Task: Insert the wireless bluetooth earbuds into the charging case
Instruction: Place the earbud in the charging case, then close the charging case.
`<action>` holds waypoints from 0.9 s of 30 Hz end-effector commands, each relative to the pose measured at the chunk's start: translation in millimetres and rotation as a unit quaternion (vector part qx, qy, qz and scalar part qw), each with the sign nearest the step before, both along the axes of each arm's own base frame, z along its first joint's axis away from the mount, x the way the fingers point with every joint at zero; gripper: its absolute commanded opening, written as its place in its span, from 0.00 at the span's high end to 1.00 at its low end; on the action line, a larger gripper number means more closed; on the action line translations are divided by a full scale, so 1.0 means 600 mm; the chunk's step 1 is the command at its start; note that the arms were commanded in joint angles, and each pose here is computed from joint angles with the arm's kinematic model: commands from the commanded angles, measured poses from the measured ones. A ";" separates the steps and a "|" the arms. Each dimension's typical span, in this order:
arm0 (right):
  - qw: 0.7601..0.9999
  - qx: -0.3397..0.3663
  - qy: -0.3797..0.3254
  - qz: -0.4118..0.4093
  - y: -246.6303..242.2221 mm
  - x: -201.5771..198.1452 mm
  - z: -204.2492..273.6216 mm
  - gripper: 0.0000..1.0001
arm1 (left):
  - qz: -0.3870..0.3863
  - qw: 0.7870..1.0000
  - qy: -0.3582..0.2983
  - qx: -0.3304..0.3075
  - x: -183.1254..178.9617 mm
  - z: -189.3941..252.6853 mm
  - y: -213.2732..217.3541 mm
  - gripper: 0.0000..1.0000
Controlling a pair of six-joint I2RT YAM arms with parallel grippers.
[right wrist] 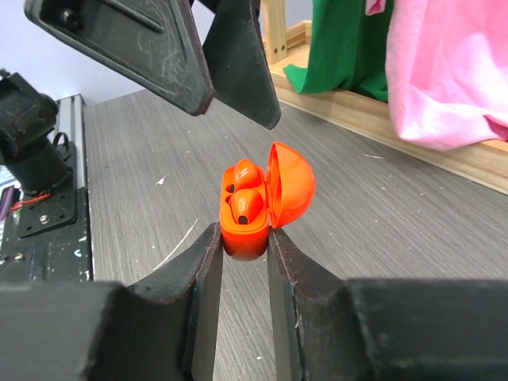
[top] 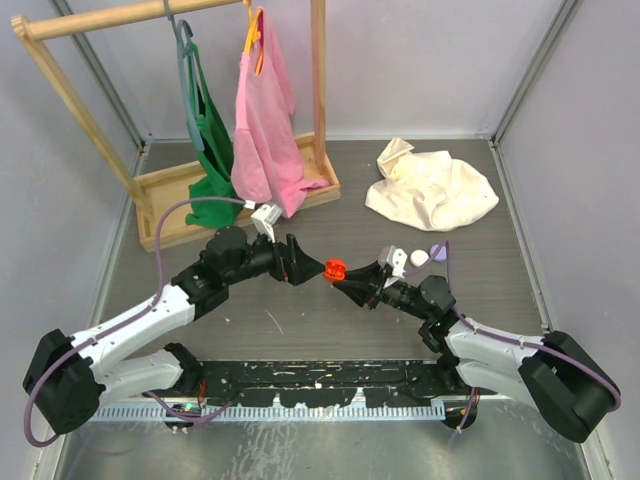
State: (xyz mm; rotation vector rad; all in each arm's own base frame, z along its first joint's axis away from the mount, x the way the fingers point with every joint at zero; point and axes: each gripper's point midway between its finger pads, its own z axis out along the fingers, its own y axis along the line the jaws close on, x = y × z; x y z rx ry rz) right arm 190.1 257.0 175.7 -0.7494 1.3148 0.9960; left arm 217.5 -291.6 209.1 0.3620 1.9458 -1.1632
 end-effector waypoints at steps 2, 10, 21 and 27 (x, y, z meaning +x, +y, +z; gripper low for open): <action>0.998 0.031 -0.044 0.041 0.015 -0.014 0.052 0.99 | -0.069 0.996 0.013 -0.052 -0.031 0.066 -0.027 0.13; 0.996 0.037 -0.044 0.065 0.021 -0.026 0.059 1.00 | -0.120 0.989 0.049 -0.066 -0.044 0.057 -0.056 0.14; 0.996 0.037 -0.045 0.072 0.023 -0.029 0.060 0.99 | -0.162 0.979 0.067 -0.101 -0.054 0.063 -0.079 0.25; 0.995 0.036 -0.044 0.076 0.024 -0.031 0.060 0.99 | -0.186 0.973 0.050 -0.131 -0.066 0.087 -0.080 0.33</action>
